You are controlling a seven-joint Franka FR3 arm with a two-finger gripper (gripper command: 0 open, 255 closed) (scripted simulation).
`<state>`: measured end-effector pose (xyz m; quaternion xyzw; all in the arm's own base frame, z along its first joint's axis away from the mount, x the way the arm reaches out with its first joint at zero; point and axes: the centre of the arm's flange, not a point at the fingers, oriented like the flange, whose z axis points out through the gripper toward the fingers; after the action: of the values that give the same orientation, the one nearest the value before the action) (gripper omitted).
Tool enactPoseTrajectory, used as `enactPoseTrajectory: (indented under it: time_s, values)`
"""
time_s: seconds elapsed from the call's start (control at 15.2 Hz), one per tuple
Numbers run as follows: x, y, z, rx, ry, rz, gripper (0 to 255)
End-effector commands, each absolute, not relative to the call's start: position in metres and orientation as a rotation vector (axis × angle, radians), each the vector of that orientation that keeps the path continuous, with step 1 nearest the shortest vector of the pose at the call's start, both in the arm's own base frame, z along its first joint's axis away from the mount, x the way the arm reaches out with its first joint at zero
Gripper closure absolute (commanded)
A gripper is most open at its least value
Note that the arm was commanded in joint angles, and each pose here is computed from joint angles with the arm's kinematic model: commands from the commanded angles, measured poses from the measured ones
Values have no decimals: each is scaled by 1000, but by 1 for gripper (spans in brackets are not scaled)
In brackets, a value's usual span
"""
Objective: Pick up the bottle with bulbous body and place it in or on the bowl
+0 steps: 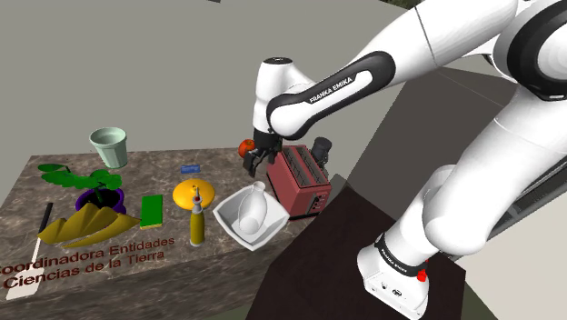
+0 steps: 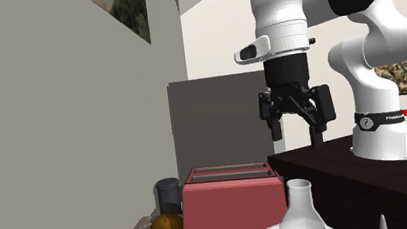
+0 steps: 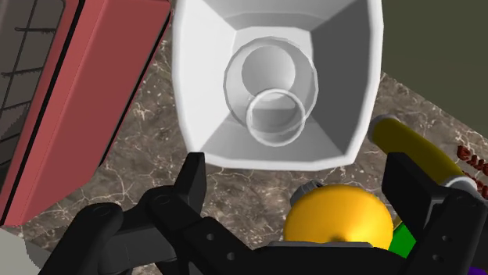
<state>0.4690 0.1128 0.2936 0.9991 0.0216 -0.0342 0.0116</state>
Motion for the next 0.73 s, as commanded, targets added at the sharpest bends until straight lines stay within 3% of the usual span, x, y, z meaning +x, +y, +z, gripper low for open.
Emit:
enactPoseTrajectory:
  time_s: [0.0, 0.13, 0.66]
  values:
    - [470, 114, 314, 3116, 67, -108, 0]
    - [472, 114, 337, 3116, 67, -108, 0]
    - [472, 114, 337, 3116, 67, -108, 0]
